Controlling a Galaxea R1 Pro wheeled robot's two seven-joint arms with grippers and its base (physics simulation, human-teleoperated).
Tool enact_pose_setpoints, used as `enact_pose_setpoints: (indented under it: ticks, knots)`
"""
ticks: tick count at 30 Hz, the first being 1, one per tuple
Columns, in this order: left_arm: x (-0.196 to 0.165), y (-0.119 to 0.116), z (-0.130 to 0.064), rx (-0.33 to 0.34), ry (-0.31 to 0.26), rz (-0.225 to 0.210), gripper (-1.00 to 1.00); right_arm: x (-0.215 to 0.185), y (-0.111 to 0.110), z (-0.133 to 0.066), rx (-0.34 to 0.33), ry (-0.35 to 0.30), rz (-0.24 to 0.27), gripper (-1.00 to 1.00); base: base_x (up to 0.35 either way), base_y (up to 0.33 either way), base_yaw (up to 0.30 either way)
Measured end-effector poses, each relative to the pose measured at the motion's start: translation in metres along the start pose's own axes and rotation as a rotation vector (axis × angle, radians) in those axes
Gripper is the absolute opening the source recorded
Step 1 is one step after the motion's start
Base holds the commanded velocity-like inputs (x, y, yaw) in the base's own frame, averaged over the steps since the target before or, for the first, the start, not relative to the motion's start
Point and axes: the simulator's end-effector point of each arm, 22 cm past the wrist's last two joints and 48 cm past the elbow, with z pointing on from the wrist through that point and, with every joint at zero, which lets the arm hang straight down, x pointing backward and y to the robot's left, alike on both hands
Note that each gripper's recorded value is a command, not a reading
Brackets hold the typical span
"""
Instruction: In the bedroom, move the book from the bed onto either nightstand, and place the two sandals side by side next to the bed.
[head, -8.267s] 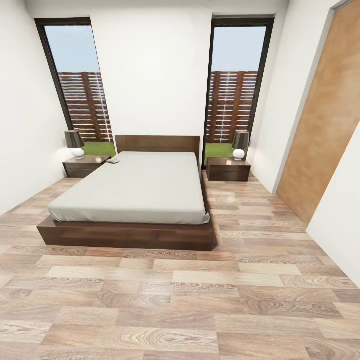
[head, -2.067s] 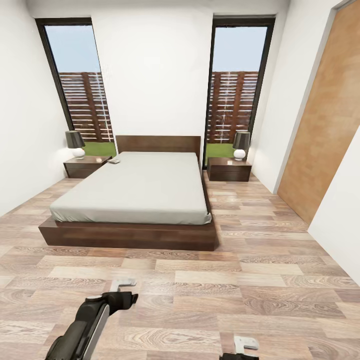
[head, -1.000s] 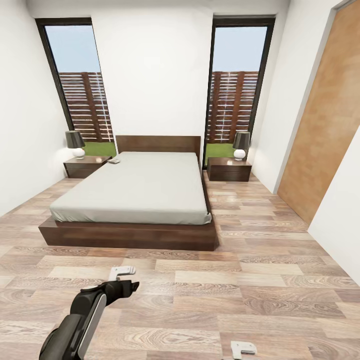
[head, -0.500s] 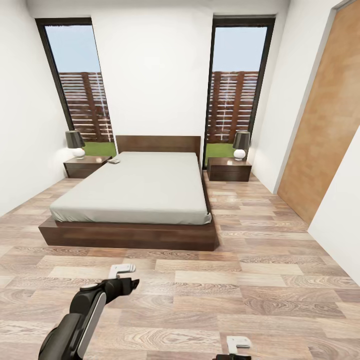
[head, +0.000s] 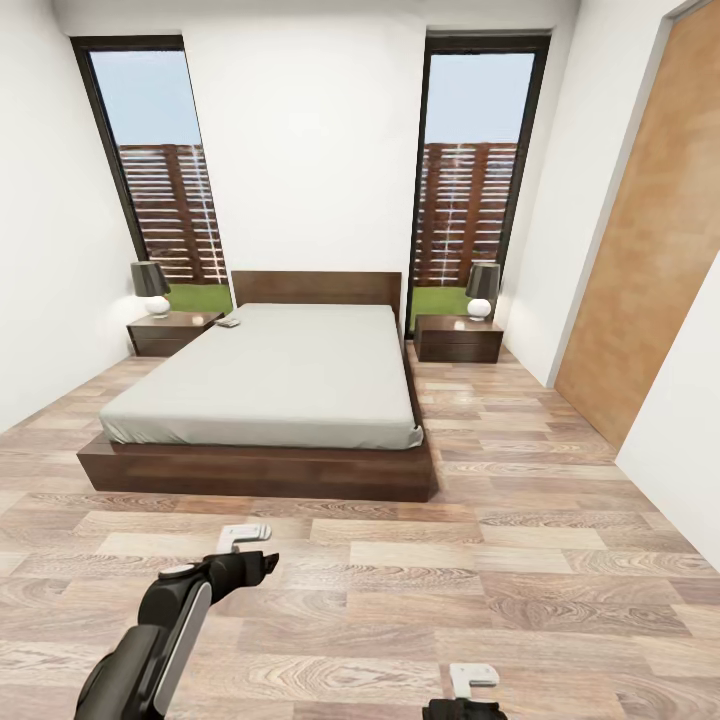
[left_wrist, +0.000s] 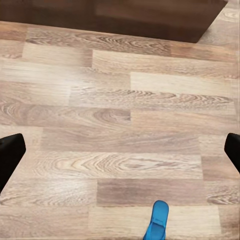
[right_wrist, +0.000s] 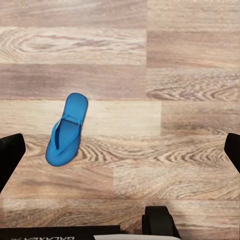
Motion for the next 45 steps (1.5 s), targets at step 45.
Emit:
enact_pose_setpoints:
  ticks: [45]
  knots:
    - [-0.036,0.000,-0.009,0.009,-0.094,-0.001,1.00,-0.039,0.041,0.001,-0.070,-0.073,-0.012,1.00,0.000,0.000,0.000]
